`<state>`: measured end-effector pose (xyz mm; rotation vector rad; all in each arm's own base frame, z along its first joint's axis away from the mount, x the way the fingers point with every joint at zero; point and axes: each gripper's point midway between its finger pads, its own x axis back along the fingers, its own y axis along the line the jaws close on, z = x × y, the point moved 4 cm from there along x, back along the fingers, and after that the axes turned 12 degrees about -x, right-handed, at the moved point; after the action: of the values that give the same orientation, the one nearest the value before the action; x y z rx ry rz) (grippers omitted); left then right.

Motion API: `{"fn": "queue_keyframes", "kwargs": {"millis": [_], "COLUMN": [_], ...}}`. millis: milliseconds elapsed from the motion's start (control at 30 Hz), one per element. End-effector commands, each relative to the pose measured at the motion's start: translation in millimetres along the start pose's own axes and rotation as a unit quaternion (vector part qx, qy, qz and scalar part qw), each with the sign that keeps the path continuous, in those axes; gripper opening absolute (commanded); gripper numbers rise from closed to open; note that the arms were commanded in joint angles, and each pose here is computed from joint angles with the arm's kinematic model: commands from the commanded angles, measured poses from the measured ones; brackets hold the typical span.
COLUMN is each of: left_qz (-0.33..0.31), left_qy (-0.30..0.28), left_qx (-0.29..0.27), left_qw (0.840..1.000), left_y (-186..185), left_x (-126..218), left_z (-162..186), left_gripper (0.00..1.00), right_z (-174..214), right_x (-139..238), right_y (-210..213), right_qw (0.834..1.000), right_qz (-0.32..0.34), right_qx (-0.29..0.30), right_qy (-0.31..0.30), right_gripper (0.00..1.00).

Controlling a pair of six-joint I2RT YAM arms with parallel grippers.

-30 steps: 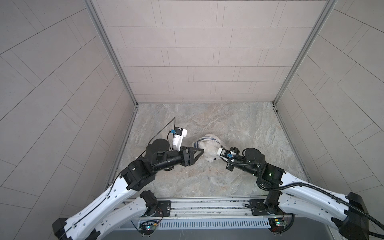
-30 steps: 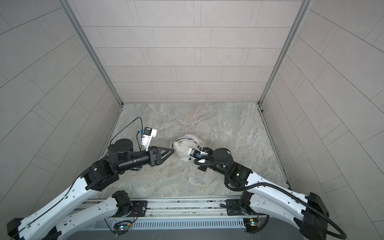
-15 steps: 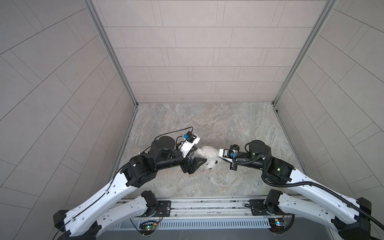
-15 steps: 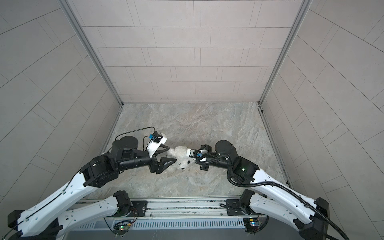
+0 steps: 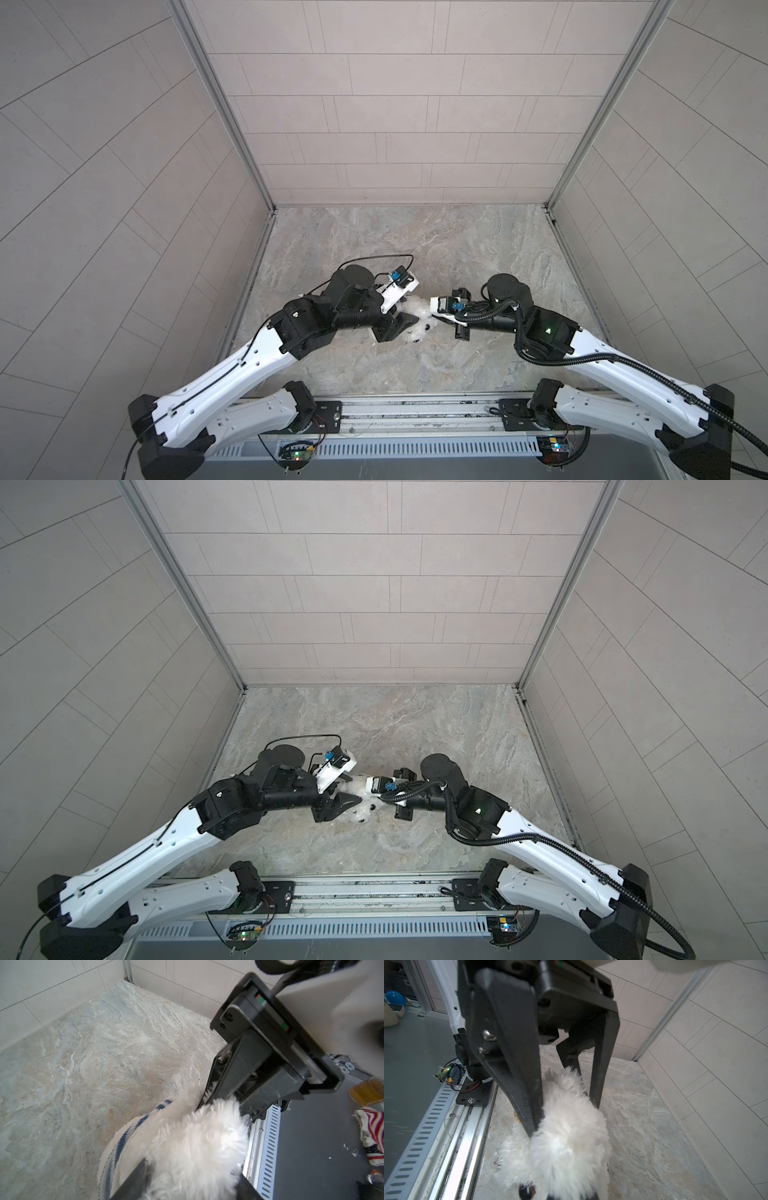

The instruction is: Dress the teddy bear

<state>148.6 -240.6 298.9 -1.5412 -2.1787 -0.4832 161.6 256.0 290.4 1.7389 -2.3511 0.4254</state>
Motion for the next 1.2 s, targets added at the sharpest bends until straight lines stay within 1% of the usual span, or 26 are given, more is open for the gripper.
{"fn": "queue_keyframes", "kwargs": {"millis": [0,33,133,200,267,300,333,367,467,500,567,600,667,700,733,800,833,900,967,1067,1167], "left_qz": [-0.004,-0.006,-0.016,-0.025,-0.047,-0.058,-0.067,-0.073,-0.088,-0.094,-0.103,-0.105,-0.1,-0.093,-0.089,-0.08,-0.076,-0.064,-0.055,-0.045,-0.03], "left_qy": [0.006,0.003,-0.012,-0.027,-0.051,-0.069,-0.09,-0.109,-0.18,-0.205,-0.241,-0.256,-0.284,-0.298,-0.308,-0.323,-0.327,-0.334,-0.338,-0.335,-0.344], "left_qx": [-0.018,-0.02,-0.02,-0.023,-0.019,-0.015,-0.006,0.007,0.057,0.069,0.087,0.094,0.104,0.107,0.11,0.109,0.109,0.109,0.109,0.11,0.111], "left_qw": [1.0,1.0,1.0,0.999,0.997,0.996,0.994,0.991,0.978,0.972,0.961,0.956,0.948,0.944,0.941,0.937,0.936,0.934,0.933,0.935,0.932], "left_y": [1,1,3,4,7,10,13,18,32,35,39,41,40,38,38,35,34,31,29,26,23], "left_x": [0,0,4,9,19,26,34,41,66,74,86,92,100,103,105,109,110,111,111,109,110], "left_z": [-1,-1,-6,-10,-15,-17,-19,-20,-27,-30,-37,-41,-51,-55,-58,-63,-64,-66,-66,-65,-66], "left_gripper": [0.41,0.33,0.14,0.0,0.0,0.0,0.0,0.0,0.0,0.0,0.0,0.0,0.0,0.0,0.0,0.0,0.0,0.0,0.0,0.0,0.0], "right_z": [-28,-30,-33,-40,-49,-54,-57,-58,-52,-49,-43,-41,-31,-21,-15,3,9,21,23,14,5], "right_x": [5,5,7,10,15,20,24,28,39,43,49,53,59,56,53,44,40,31,23,17,13], "right_y": [0,0,-1,-4,-11,-14,-14,-16,-26,-25,-20,-19,-21,-21,-21,-21,-20,-21,-21,-23,-24], "right_qw": [0.999,0.999,0.999,0.998,0.994,0.99,0.986,0.982,0.957,0.945,0.926,0.912,0.876,0.862,0.852,0.834,0.825,0.808,0.804,0.801,0.797], "right_qz": [-0.011,-0.012,-0.009,0.005,0.033,0.043,0.047,0.055,0.098,0.098,0.081,0.075,0.078,0.075,0.075,0.083,0.081,0.076,0.064,0.046,0.026], "right_qx": [0.007,0.005,-0.004,-0.022,-0.058,-0.087,-0.112,-0.134,-0.23,-0.268,-0.318,-0.348,-0.414,-0.445,-0.467,-0.511,-0.527,-0.554,-0.561,-0.562,-0.565], "right_qy": [-0.044,-0.046,-0.052,-0.067,-0.086,-0.102,-0.112,-0.119,-0.146,-0.158,-0.188,-0.206,-0.233,-0.231,-0.224,-0.19,-0.184,-0.183,-0.186,-0.198,-0.212], "right_gripper": [0.0,0.0,0.0,0.01,0.11,0.24,0.33,0.36,0.47,0.5,0.54,0.55,0.59,0.6,0.6,0.58,0.56,0.49,0.45,0.43,0.41]}}
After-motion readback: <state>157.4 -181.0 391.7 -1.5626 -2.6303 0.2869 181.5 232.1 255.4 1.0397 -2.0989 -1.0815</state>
